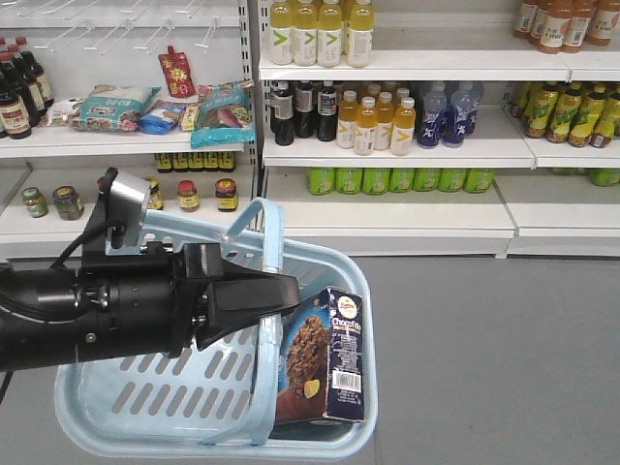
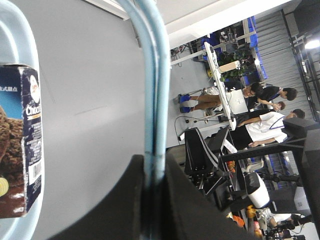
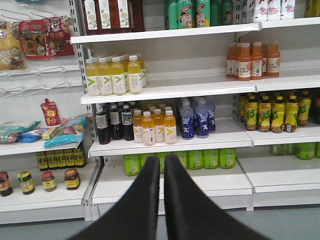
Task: Left arm holds basket, right arm returns cookies
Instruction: 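Keep holding the basket with the left gripper while driving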
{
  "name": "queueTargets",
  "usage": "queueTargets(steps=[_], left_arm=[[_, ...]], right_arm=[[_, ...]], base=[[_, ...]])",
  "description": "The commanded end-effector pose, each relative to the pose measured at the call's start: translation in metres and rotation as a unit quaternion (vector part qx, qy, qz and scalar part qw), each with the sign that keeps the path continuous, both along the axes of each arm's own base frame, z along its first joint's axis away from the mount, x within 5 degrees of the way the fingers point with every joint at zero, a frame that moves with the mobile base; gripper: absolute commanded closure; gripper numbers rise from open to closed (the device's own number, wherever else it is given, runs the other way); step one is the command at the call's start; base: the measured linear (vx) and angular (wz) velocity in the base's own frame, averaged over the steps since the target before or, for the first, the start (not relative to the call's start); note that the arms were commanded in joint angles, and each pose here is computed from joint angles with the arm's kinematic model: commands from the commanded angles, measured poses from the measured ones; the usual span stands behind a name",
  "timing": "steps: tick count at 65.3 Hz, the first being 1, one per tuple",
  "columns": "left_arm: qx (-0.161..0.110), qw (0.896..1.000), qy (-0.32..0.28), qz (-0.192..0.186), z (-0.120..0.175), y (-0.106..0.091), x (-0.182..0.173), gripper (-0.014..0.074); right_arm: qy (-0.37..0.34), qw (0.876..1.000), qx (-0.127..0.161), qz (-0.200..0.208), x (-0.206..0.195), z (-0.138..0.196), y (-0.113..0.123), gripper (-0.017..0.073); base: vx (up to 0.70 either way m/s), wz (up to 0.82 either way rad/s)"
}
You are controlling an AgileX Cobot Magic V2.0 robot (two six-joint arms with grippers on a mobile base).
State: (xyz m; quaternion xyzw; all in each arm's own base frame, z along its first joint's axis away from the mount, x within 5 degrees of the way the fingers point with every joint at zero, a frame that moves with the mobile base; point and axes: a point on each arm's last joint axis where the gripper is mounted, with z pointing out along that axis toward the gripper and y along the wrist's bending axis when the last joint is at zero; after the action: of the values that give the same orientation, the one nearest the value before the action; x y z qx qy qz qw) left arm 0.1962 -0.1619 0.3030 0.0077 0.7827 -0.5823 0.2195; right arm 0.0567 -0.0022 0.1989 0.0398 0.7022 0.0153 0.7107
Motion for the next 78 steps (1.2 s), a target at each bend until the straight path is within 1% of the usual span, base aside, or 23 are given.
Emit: queueTargets(steps=[1,9,18,51,78], left_arm=[[-0.066,0.998,-0.016,-0.004,0.0273,-0.0017,-0.0036,0.0597],[-0.066,0.998,-0.016,-0.004,0.0273,-0.0017,-0.0037,0.0597],[-0.066,0.998,-0.016,-0.004,0.0273,-0.0017,-0.0037,0.0597],[-0.066,0.998,-0.016,-0.003,0.0273,-0.0017,-0.0036,0.0597],[-0.066,0.998,-0.016,-0.003,0.0273,-0.0017,-0.0036,0.0597]], right_arm=[[-0.029,1.000,-0.009,0.004,-0.0001,0.0006,0.0008,0.0570],[-0.029,1.000,-0.009,0.004,-0.0001,0.0006,0.0008,0.0570],[-0.029,1.000,-0.009,0.004,-0.0001,0.0006,0.0008,0.0570],[-0.029,1.000,-0.009,0.004,-0.0001,0.0006,0.0008,0.0570],[-0.029,1.000,-0.009,0.004,-0.0001,0.0006,0.0008,0.0570]], base=[[0.37,-0.07],[0.36,-0.22],[0.35,-0.53],[0.30,-0.83],[0.24,-0.74]])
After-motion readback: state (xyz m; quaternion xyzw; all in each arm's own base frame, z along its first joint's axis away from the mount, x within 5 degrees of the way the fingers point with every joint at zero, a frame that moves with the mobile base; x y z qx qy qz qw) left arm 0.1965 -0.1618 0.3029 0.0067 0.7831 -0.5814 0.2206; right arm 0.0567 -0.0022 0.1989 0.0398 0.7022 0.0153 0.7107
